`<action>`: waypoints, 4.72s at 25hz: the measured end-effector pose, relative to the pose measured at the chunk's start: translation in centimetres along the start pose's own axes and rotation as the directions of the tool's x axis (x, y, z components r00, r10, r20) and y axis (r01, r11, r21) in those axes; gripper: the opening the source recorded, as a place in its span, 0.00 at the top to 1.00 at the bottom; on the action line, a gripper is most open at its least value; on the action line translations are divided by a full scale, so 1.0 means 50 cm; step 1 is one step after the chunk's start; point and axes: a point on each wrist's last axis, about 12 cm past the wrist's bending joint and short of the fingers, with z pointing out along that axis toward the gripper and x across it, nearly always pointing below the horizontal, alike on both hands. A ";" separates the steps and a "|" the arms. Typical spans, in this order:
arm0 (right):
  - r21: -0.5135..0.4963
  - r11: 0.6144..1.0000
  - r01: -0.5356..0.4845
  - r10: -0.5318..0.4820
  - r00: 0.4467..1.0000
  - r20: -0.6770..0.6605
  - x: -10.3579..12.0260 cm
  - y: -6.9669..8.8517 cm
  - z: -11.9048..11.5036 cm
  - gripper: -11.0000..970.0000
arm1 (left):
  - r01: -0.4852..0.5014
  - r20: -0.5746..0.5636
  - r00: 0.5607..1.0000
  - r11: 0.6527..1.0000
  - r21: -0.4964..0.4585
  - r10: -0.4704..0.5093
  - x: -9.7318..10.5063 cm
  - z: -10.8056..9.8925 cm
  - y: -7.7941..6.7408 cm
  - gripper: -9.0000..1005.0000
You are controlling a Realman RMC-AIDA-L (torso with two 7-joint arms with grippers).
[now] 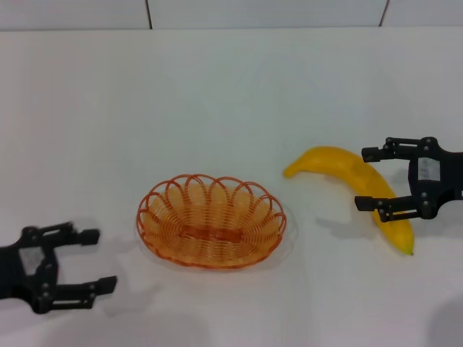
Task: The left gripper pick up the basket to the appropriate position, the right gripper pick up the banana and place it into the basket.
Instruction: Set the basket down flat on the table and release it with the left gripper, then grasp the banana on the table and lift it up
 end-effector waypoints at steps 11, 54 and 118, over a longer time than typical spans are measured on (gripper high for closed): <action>0.001 1.000 0.002 -0.002 1.000 0.000 0.000 0.000 0.000 0.22 | -0.010 0.164 0.986 0.996 -0.083 0.023 0.068 -0.025 -0.008 0.15; -0.017 0.954 0.298 -0.235 0.715 -0.659 -0.337 -0.001 0.153 0.24 | 0.001 0.143 0.990 0.999 -0.050 0.006 0.046 0.007 0.024 0.15; 0.259 0.964 -0.067 0.244 0.614 -0.751 -0.180 -0.068 0.192 0.28 | 0.002 0.154 0.988 0.999 -0.053 0.006 0.040 0.010 0.029 0.15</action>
